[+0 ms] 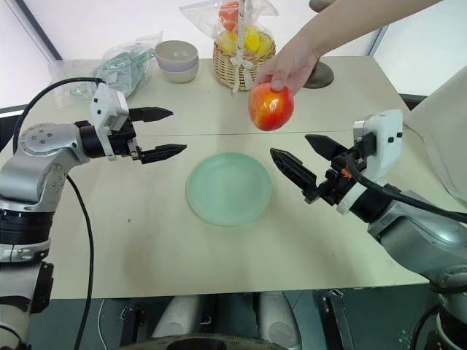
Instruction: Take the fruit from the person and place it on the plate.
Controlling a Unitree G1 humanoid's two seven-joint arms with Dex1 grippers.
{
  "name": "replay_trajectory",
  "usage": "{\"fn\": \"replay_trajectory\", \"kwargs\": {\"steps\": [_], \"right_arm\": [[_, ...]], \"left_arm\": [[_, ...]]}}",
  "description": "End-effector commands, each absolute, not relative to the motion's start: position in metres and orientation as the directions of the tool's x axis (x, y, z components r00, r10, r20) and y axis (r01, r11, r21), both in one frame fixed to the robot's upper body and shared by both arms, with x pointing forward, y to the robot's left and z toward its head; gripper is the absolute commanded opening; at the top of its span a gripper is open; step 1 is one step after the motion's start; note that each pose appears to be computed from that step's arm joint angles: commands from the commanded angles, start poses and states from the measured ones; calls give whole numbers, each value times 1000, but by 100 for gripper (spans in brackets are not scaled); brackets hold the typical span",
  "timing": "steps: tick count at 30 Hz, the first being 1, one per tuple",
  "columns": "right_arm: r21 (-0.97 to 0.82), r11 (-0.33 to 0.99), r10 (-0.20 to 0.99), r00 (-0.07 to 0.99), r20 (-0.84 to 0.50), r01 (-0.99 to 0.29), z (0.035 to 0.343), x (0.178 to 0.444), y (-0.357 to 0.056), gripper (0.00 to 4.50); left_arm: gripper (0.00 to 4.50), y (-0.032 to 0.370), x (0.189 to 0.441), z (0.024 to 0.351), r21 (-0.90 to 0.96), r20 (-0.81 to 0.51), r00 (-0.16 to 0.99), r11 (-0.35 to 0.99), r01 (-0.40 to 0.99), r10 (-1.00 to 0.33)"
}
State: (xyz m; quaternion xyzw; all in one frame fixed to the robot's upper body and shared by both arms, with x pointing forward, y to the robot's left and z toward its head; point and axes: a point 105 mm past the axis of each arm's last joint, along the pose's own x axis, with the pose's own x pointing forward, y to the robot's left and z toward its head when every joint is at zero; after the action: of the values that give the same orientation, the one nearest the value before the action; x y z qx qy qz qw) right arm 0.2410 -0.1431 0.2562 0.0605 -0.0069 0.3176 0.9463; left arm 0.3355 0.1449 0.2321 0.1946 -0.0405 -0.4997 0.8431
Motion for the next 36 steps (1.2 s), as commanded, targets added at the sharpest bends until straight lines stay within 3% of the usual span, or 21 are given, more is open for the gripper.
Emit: {"fn": "replay_trajectory", "kwargs": {"steps": [1, 12, 36], "right_arm": [[93, 796, 590, 801, 100, -598, 269, 246, -145, 450], [79, 814, 563, 814, 141, -576, 274, 277, -145, 450], [65, 777, 606, 772, 191, -626, 280, 309, -123, 450]], "left_arm": [[446, 143, 333, 243, 411, -106, 494, 415, 812, -863], [446, 145, 331, 244, 416, -101, 510, 430, 802, -854], [446, 147, 328, 246, 421, -90, 533, 453, 786, -841]]}}
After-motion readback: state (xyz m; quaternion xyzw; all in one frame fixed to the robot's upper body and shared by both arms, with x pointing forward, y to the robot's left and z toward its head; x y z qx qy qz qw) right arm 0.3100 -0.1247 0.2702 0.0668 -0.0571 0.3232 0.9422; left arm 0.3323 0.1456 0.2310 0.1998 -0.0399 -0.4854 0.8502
